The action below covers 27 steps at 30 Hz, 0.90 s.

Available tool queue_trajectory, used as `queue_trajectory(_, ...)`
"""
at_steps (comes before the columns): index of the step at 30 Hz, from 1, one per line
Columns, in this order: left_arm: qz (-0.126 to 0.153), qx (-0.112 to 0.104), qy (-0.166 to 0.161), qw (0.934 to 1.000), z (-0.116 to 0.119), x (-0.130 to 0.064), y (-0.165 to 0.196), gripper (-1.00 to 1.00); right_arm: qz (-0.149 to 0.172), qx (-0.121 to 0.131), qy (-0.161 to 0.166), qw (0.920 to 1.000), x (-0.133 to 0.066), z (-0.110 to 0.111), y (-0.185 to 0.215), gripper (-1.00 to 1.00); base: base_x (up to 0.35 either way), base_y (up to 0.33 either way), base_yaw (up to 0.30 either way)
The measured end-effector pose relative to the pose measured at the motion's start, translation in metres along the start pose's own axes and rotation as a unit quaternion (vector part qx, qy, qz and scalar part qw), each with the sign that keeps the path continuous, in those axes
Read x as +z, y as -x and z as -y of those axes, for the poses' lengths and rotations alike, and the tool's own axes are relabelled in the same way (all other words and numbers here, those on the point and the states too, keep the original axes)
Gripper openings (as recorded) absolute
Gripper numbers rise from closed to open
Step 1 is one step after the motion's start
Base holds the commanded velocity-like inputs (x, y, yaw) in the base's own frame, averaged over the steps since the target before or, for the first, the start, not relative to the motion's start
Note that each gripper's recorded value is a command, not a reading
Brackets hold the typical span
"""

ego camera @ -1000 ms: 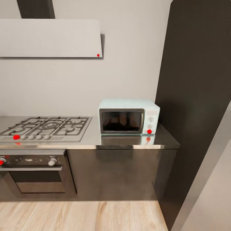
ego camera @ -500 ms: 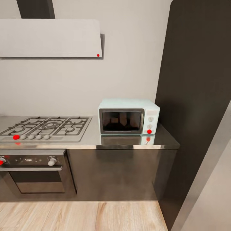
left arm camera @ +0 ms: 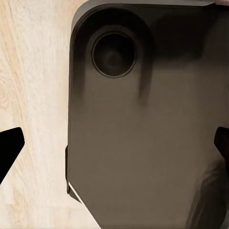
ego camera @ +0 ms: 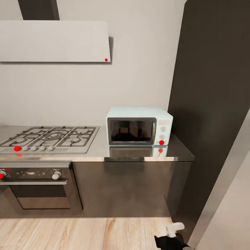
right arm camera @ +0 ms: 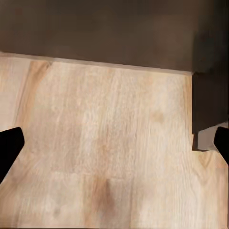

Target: In the kitchen, take the popcorn bag from the countertop, put it into the microwave, and heat it until the popcorn is cooked so the cooked popcorn ends up inside the bag.

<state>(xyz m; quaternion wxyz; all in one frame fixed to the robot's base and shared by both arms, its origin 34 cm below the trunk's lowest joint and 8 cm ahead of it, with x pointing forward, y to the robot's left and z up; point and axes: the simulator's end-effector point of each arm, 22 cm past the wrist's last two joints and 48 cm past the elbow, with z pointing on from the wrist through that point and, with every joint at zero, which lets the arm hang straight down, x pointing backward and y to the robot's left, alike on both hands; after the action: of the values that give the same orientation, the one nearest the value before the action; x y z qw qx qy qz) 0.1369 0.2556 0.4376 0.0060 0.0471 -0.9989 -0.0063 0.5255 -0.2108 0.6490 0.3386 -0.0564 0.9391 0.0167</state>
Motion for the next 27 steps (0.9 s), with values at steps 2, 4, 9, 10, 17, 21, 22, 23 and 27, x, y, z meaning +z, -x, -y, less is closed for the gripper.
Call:
queue_trajectory(2,0.0,0.0,0.0,1.0,0.0,0.0,0.0,1.0,0.103,-0.003,-0.009,0.9946,-0.019,0.013,0.161,1.0,0.0,0.0,0.0)
queue_trajectory(4,0.0,0.0,0.0,1.0,0.0,0.0,0.0,1.0,0.141,-0.005,-0.014,0.9899,-0.031,0.019,0.227,1.0,0.0,0.0,0.0)
queue_trajectory(9,0.0,0.0,-0.001,1.0,0.0,0.0,0.0,1.0,0.217,-0.008,-0.025,0.9759,-0.075,0.027,0.359,1.0,0.0,0.0,0.0)
queue_trajectory(10,0.0,0.0,-0.001,1.0,0.0,0.0,0.0,1.0,0.227,-0.008,-0.026,0.9735,-0.084,0.028,0.379,1.0,0.0,0.0,0.0)
queue_trajectory(17,0.0,0.001,-0.001,1.0,0.001,0.0,0.0,1.0,0.296,0.028,-0.052,0.9534,-0.142,0.067,0.511,1.0,0.0,0.0,0.0)
queue_trajectory(21,0.0,0.001,-0.001,1.0,-0.001,0.0,0.0,1.0,0.348,0.036,-0.055,0.9353,-0.146,0.073,0.533,1.0,0.0,0.0,0.0)
queue_trajectory(22,0.0,0.0,-0.001,1.0,-0.001,0.0,0.0,1.0,0.354,0.036,-0.052,0.9331,-0.148,0.07,0.535,1.0,0.0,0.0,0.0)
queue_trajectory(23,0.0,0.001,-0.002,1.0,0.0,0.0,0.0,1.0,0.359,0.037,-0.047,0.9315,-0.149,0.064,0.538,1.0,0.0,0.0,0.0)
queue_trajectory(27,0.0,0.001,-0.002,1.0,0.0,0.0,0.0,1.0,0.36,0.038,-0.037,0.9314,-0.147,0.053,0.539,1.0,0.0,0.0,0.0)
